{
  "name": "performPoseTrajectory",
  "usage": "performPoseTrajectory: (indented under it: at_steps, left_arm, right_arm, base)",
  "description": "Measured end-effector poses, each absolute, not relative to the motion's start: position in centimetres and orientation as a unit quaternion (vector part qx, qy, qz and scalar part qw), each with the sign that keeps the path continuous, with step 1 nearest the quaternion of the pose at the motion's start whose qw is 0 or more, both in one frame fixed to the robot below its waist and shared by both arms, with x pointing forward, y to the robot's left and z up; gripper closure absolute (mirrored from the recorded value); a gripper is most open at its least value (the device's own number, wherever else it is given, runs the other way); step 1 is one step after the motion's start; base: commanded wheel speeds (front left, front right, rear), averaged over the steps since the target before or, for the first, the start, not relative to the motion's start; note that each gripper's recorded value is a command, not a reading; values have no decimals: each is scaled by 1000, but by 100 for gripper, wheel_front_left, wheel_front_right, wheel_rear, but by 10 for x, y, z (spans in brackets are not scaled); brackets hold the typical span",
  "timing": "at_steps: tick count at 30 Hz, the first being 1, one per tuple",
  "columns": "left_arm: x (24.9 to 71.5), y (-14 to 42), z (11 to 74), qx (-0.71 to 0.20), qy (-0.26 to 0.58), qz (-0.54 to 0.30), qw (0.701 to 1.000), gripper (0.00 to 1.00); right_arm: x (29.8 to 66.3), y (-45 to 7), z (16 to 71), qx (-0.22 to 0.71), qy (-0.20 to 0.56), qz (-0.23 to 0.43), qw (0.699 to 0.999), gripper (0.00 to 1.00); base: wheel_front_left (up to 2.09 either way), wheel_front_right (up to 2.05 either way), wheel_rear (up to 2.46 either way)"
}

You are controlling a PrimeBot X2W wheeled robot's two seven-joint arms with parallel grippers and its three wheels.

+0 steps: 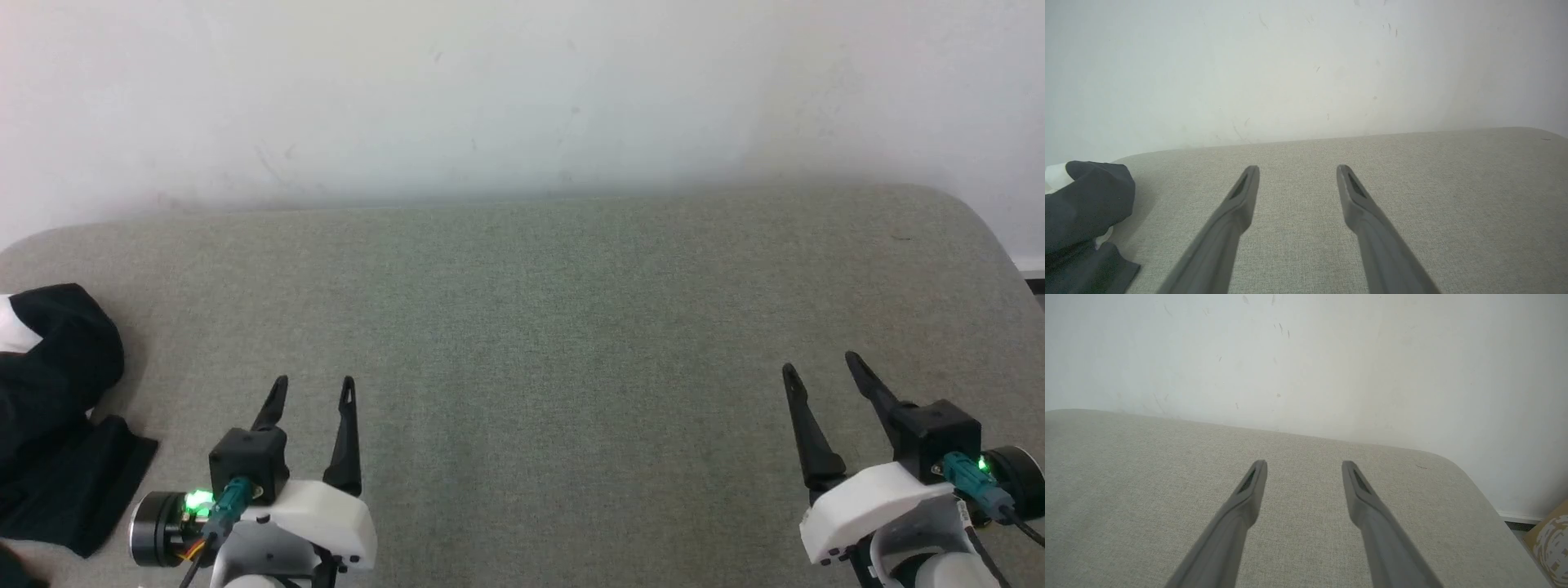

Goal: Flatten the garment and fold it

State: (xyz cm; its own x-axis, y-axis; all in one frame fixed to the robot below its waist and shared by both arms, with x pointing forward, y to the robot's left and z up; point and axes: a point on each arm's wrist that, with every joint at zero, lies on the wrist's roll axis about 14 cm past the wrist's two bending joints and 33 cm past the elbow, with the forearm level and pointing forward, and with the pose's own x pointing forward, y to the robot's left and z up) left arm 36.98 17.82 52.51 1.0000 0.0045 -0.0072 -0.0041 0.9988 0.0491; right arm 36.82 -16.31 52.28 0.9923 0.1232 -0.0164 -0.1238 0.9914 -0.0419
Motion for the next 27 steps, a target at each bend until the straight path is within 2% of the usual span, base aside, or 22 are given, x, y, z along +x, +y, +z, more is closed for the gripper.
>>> performPoseTrajectory:
  at_steps: [27]
  left_arm:
    - [363, 180, 531, 23, -23, 3, 999, 0]
  right_arm:
    - [367, -180, 529, -9, -19, 38, 999, 0]
  base:
    - [0, 0, 0]
